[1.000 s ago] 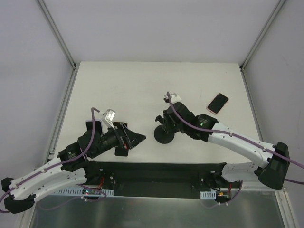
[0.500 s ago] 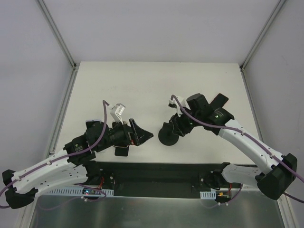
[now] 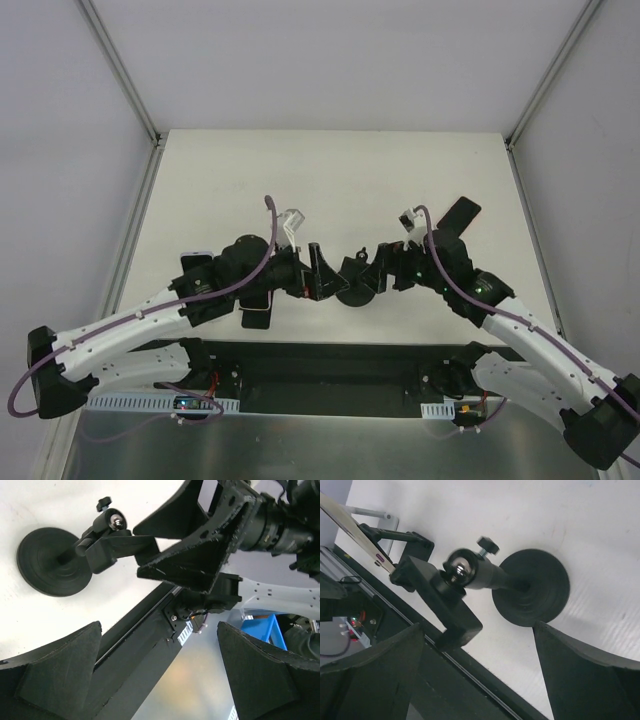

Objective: Place the phone on the phone stand

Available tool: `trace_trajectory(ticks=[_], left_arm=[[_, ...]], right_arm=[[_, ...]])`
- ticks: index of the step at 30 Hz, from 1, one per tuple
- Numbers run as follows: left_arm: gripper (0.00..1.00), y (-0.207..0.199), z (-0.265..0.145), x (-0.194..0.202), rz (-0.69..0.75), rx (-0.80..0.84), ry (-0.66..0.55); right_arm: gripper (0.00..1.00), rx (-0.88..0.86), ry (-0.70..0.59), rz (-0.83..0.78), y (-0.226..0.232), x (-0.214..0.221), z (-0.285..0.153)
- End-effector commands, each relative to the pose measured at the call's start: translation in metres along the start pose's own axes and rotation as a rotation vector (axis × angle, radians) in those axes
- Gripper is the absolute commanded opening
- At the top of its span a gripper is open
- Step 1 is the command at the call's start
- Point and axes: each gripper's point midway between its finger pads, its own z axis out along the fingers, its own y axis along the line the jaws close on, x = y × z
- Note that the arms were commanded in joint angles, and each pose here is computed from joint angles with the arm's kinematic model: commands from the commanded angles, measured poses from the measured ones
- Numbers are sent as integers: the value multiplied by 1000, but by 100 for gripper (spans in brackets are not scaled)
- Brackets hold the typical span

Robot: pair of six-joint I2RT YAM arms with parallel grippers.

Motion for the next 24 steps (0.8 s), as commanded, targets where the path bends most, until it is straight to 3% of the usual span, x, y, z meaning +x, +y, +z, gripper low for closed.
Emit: trace_trajectory(ticks=[1,4,5,9,13,15,17,19,22,24], left_arm=[[94,-1,20,-11,-16,14,49],[83,13,32,-21,-49,-4,70],[77,13,34,-25,-45,2,72],[74,15,50,-33,-68,57,143],[72,7,61,-26,-77,127,209],[68,8,62,-17,-104,145,231],[66,10,61,-10,-131,159,238],[67,7,57,-1,-152,187,259],[74,7,50,11,-177,213,270],[78,6,42,14,-171,221,267]], right_arm=[[92,-144,-214,274,27,-35,3],[89,-147,-162,335,26,-20,9],[84,-145,-141,345,25,-15,13],[68,-160,-133,324,28,-17,13],[46,-182,-88,265,28,-16,8],[42,-218,-30,277,25,-12,10],[60,-236,-7,277,19,-14,10],[88,-265,2,247,22,-18,2],[100,-218,-4,141,16,-21,-13],[97,-168,-51,46,9,-37,-27]])
